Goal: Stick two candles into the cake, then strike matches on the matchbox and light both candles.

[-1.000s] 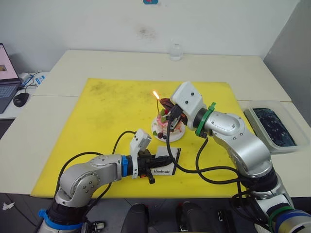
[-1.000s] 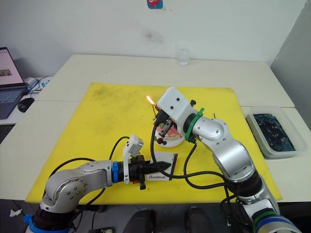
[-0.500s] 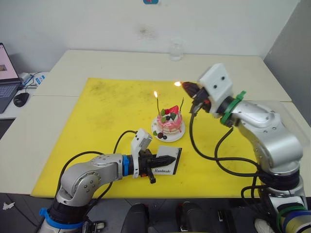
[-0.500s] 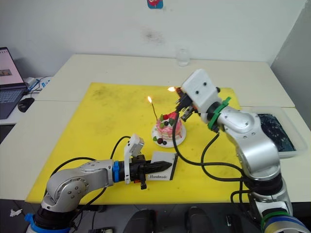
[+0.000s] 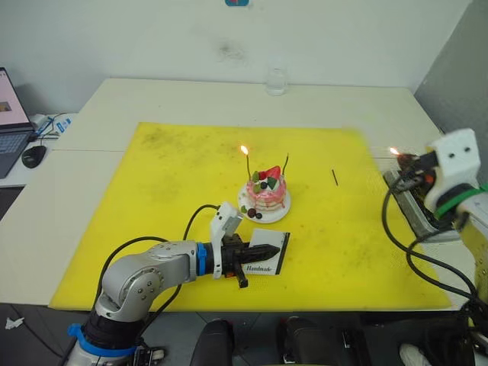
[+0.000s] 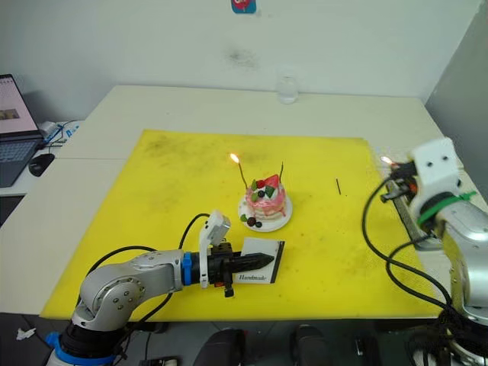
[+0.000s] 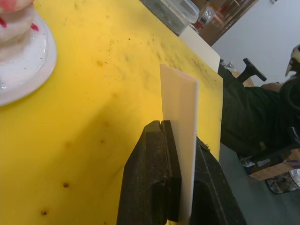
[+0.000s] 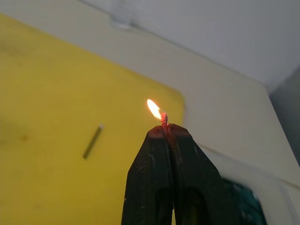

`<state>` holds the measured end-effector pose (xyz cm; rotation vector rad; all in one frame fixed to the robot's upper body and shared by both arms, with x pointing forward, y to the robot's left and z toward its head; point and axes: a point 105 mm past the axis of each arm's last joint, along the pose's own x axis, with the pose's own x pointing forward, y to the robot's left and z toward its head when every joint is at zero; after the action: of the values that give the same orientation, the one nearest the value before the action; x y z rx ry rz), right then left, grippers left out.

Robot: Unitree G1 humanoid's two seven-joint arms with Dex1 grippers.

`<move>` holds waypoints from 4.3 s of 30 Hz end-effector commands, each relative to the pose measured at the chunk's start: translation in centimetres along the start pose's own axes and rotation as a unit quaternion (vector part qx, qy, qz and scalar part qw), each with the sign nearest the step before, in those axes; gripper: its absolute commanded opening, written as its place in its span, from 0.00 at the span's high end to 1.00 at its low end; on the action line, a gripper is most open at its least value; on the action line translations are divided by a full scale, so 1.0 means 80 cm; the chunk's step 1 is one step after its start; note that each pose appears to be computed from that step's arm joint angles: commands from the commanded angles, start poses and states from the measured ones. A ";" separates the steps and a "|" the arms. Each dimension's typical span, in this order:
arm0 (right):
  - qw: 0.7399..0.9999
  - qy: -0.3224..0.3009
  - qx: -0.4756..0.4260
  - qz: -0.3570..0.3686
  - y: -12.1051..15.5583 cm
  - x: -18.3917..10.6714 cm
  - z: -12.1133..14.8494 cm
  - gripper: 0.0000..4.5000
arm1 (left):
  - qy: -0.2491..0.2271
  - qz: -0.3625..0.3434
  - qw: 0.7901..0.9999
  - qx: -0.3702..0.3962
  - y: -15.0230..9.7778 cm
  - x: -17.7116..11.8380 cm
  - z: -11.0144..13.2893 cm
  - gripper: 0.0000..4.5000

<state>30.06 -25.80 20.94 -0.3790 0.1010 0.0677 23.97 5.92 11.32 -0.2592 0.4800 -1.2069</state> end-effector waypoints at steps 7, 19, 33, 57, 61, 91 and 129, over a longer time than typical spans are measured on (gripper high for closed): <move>0.987 0.080 0.035 -0.137 -0.063 -0.010 -0.087 0.99 | -0.015 -0.012 1.000 0.010 -0.009 0.005 0.004 1.00; 0.981 0.059 0.061 -0.176 -0.083 0.012 -0.104 0.63 | -0.020 -0.004 1.000 0.009 -0.012 0.004 0.003 1.00; 0.984 -0.008 0.071 -0.165 -0.065 -0.011 -0.040 0.01 | -0.023 0.002 1.000 0.007 -0.009 0.001 0.004 1.00; 0.983 -0.075 0.108 0.129 0.116 0.084 -0.031 0.01 | -0.019 0.011 1.000 0.002 -0.014 -0.009 0.002 1.00; 0.986 -0.072 0.115 0.102 0.120 0.107 -0.034 0.01 | -0.019 0.012 1.000 0.002 -0.014 -0.009 0.002 1.00; 0.988 -0.039 0.126 0.085 0.130 0.093 -0.013 0.99 | -0.017 0.014 1.000 0.003 -0.012 -0.011 -0.002 1.00; 0.962 -0.034 0.094 0.253 0.197 -0.043 -0.071 0.55 | -0.002 0.002 1.000 0.007 -0.011 -0.013 0.005 1.00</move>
<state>24.77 -13.84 9.49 -0.1286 0.1712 0.5590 23.39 6.73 11.44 -0.2464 0.5022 -1.1775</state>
